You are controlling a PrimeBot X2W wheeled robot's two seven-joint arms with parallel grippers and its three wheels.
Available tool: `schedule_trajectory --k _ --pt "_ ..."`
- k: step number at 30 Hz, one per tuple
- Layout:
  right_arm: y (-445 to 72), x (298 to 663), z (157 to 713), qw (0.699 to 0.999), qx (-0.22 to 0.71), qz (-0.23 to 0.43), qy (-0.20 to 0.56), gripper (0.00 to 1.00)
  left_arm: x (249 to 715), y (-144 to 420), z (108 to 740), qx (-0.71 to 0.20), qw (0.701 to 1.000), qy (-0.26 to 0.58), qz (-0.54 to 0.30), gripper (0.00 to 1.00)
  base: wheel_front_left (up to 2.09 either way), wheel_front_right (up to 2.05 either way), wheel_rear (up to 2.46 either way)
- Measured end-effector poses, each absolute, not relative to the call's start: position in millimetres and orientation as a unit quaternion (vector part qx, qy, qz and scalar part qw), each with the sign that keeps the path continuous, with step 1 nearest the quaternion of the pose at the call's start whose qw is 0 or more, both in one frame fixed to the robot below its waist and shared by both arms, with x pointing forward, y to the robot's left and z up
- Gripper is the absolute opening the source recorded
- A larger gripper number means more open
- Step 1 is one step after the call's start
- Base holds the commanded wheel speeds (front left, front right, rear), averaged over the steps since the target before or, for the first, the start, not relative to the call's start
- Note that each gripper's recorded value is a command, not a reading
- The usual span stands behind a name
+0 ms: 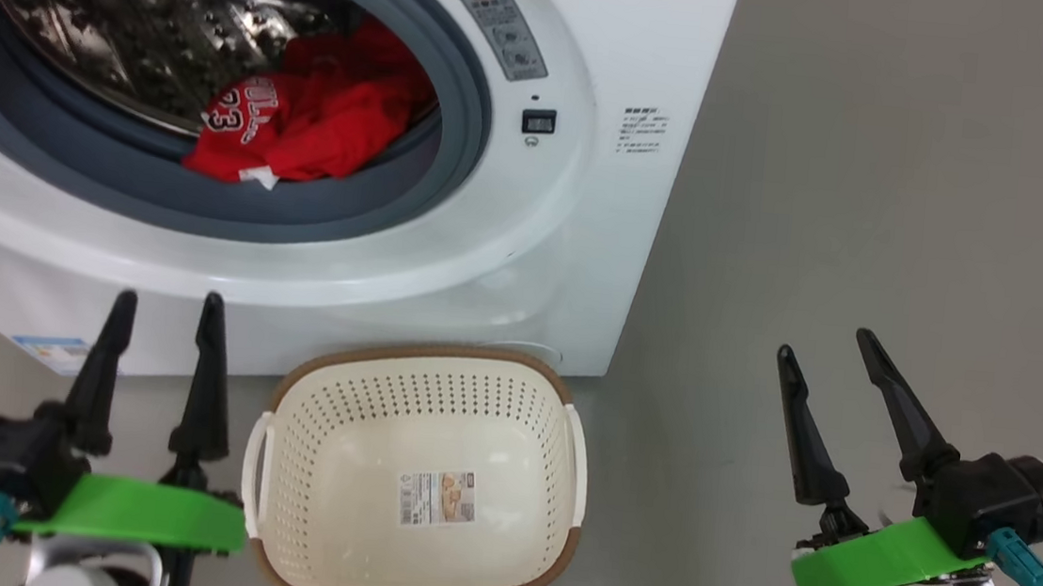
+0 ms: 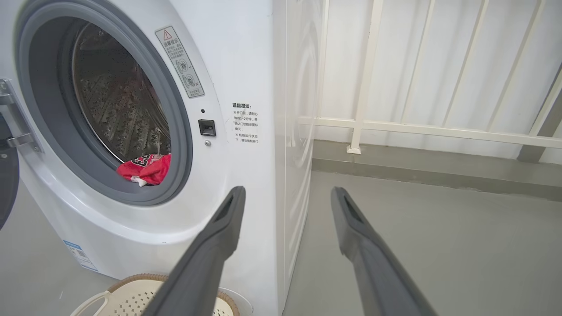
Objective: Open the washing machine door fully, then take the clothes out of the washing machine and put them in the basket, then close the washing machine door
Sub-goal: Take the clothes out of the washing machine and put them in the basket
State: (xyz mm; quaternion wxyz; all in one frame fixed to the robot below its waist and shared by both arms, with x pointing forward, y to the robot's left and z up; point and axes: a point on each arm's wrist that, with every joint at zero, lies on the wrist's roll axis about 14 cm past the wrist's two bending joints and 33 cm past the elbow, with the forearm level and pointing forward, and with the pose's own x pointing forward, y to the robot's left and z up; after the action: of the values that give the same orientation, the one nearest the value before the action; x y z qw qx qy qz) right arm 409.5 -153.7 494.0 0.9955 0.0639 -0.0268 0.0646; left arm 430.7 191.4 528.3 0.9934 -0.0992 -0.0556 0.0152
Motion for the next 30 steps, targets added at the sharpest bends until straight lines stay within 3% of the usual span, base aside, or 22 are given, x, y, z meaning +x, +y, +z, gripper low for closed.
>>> schedule_trajectory --k 14,30 --pt "-134 444 475 0.993 0.072 0.091 -0.012 1.00 505 191 532 -0.053 0.996 -0.069 0.028 1.00 0.00 0.00 0.00" --pt "-148 462 445 0.994 0.076 0.072 0.015 1.00 583 190 482 -0.039 0.999 -0.013 0.036 1.00 0.00 0.00 0.00"
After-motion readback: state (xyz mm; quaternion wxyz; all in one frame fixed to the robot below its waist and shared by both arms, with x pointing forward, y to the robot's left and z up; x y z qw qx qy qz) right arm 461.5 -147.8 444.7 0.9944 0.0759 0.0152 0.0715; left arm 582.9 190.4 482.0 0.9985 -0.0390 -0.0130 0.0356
